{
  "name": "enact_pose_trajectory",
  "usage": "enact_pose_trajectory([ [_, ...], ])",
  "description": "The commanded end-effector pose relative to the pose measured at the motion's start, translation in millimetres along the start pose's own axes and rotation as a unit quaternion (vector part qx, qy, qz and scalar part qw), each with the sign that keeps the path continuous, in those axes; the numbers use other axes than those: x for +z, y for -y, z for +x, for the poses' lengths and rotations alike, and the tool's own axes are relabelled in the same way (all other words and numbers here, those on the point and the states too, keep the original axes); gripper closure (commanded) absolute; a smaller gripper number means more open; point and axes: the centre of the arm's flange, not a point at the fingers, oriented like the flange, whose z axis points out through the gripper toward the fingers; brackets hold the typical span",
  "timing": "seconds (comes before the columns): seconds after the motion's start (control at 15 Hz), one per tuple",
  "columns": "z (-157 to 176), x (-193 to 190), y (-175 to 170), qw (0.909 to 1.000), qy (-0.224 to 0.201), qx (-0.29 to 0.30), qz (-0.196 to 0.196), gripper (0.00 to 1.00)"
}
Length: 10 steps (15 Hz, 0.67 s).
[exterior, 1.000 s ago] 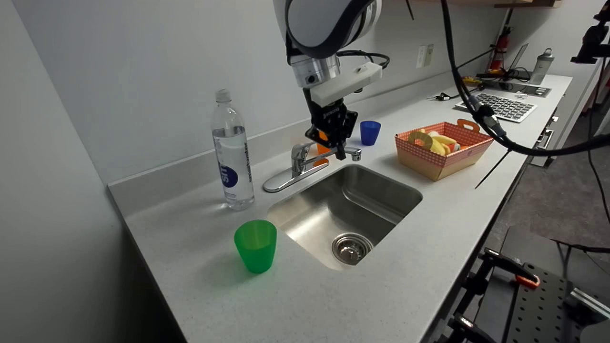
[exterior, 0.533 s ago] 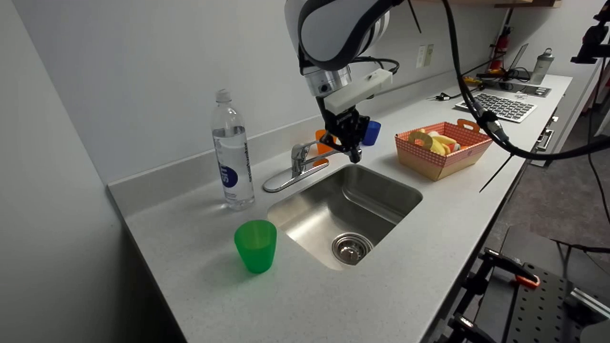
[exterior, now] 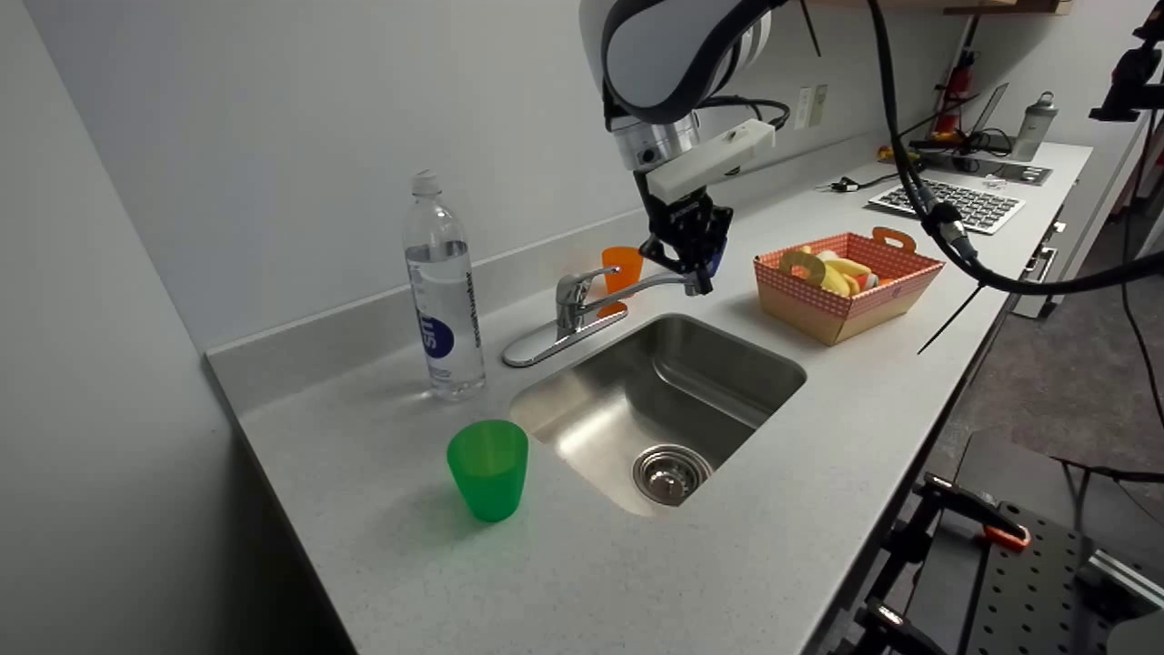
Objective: Move the faucet to the right
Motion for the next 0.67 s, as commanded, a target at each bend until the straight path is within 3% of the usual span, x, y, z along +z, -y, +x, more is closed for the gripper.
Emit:
enact_pose_trajectory([
  [0.0, -2, 8, -42, 0.9993, 0.004, 0.029, -0.024, 1.0],
  [0.27, 6, 15, -70, 0.9981, 0.005, 0.049, -0.038, 1.0],
  [0.6, 7, -24, -58, 0.9986, -0.032, 0.042, 0.007, 1.0],
])
